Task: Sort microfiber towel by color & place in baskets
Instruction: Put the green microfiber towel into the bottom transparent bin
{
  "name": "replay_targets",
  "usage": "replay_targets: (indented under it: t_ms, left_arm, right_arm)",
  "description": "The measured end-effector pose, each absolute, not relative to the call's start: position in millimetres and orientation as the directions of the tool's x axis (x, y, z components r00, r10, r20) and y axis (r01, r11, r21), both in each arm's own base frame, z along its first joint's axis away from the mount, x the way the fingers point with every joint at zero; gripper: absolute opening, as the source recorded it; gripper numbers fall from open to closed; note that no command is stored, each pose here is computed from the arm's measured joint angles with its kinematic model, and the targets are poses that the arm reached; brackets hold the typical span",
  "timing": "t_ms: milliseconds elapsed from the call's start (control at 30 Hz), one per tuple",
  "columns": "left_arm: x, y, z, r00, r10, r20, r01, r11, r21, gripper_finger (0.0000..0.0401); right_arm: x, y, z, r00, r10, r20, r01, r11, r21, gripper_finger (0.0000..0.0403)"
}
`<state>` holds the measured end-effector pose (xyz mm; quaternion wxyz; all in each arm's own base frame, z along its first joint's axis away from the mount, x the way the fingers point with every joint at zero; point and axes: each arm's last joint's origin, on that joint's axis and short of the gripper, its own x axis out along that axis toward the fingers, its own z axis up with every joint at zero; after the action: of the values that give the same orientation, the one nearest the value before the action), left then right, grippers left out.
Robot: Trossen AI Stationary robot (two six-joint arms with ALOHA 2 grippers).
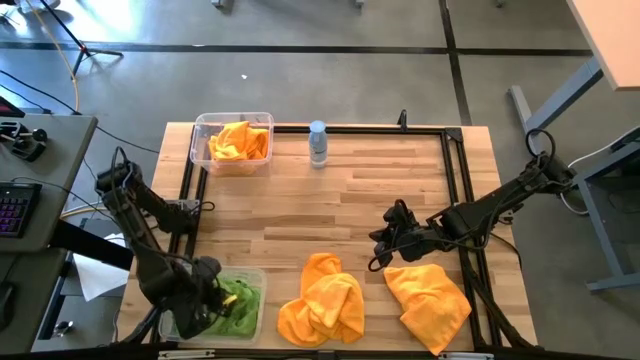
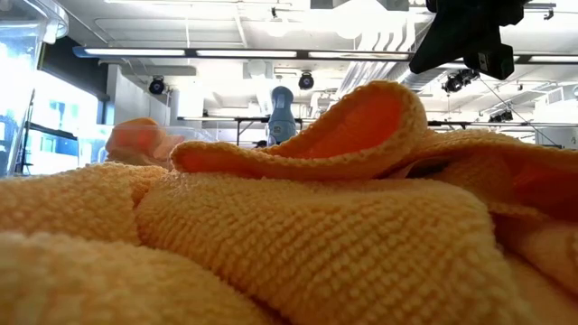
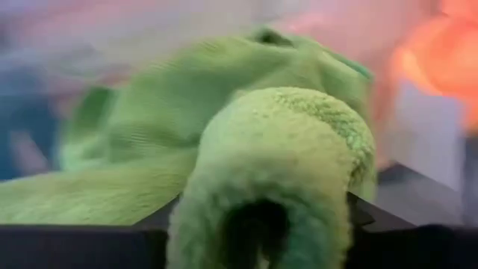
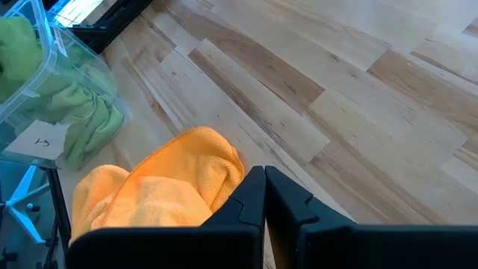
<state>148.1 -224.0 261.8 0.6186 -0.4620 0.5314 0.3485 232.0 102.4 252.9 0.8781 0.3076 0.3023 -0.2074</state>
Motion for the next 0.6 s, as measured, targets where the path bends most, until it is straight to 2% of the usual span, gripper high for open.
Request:
replay_targets:
  t_ms: [100,233,300,367,433,533,600]
  left_arm:
    - [153.1,-232.1,264.3,0.255,-0.135,-0.957,-0.871,0.398,-0.288,0.0147]
    - [145.0,-223.7,261.6,0.175,-0.048,-0.983,-0.928,0.326,-0.181,0.0147]
    - [147.4,-227.7,263.6,0.216,-0.078,-0.973,-0.914,0.334,-0.23,0.0147]
    - [151.9,-233.9,272.0,0.274,-0.132,-0.953,-0.872,0.384,-0.304,0.0147]
    - [150.3,-230.9,276.6,0.259,-0.107,-0.96,-0.876,0.393,-0.28,0.0147]
    - [143.8,-222.0,279.0,0.196,-0.009,-0.981,-0.919,0.346,-0.187,0.0147]
    - [146.5,-227.5,286.1,0.236,-0.065,-0.969,-0.901,0.358,-0.244,0.0147]
  right_arm:
    - [232.0,102.4,252.9,0.731,-0.178,-0.659,0.55,0.725,0.414,0.0]
    - [232.0,102.0,253.0,0.732,-0.191,-0.654,0.555,0.724,0.41,0.0]
    - [232.0,101.7,253.2,0.733,-0.202,-0.649,0.559,0.723,0.405,0.0]
    - [232.0,101.6,253.1,0.733,-0.205,-0.649,0.56,0.723,0.404,0.0]
    - [231.6,101.4,252.9,0.73,-0.206,-0.651,0.562,0.724,0.401,0.0]
    - [231.5,101.2,252.9,0.73,-0.214,-0.649,0.565,0.724,0.397,0.0]
    - [231.5,101.1,252.9,0.73,-0.214,-0.649,0.565,0.724,0.396,0.0]
